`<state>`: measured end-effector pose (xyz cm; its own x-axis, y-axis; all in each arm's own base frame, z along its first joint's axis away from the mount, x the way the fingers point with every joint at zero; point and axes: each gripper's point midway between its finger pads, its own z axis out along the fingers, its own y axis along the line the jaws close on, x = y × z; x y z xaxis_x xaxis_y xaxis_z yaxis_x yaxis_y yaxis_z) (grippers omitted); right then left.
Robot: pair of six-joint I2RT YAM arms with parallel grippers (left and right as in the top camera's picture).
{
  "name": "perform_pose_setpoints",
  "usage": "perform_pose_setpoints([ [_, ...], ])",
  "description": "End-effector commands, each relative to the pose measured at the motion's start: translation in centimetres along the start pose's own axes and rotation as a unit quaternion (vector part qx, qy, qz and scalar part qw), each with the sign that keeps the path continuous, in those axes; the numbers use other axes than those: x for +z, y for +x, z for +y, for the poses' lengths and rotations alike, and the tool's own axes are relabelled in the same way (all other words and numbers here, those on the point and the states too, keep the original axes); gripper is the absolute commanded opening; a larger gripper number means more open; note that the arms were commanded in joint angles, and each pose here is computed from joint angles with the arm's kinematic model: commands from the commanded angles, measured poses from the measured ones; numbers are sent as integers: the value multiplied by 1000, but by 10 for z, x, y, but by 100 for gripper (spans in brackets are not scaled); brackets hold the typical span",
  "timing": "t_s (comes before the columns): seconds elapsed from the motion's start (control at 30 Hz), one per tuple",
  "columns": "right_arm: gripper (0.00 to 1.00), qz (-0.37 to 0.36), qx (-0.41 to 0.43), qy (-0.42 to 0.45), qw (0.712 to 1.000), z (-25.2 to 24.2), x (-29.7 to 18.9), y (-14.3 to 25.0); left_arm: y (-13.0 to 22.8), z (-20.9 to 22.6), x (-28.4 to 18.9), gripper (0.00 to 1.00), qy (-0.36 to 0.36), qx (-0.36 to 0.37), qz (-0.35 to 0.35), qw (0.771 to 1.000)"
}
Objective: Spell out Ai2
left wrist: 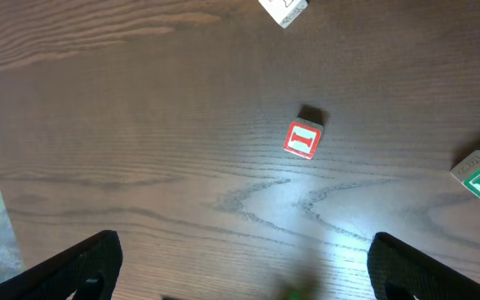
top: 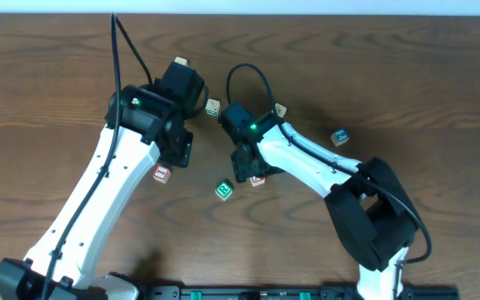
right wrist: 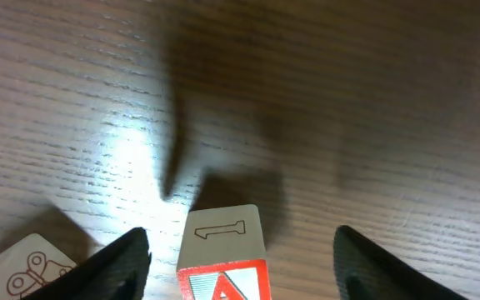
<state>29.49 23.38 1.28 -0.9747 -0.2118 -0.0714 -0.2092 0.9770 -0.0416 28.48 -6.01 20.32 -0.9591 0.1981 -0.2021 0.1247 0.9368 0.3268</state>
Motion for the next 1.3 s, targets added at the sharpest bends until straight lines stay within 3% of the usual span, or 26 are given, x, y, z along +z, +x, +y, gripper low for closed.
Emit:
perform_pose_setpoints([
  [0.0, 64, 16, 5, 5, 1000, -2, 13, 11, -2, 5, -4, 96, -7, -23, -8, 1000],
  [0.13, 48, 15, 4, 3, 1000, -2, 14, 11, -3, 5, -4, 96, -7, -23, -9, 1000],
  [0.4, 31, 0, 13, -11, 1000, 4, 14, 3, -2, 5, -4, 95, -7, -29, -9, 1000],
  [0.93, 33, -134, 71, -85, 985, 31, 3, -67, -3, 5, -4, 95, -7, -29, -9, 1000],
  [1.13, 47, -162, 80, -87, 980, 28, -1, -82, -3, 5, -4, 95, -7, -28, -9, 1000],
  [1.27, 41, -158, 99, -62, 980, 14, -3, -81, -3, 4, -4, 95, -6, -37, -9, 999],
])
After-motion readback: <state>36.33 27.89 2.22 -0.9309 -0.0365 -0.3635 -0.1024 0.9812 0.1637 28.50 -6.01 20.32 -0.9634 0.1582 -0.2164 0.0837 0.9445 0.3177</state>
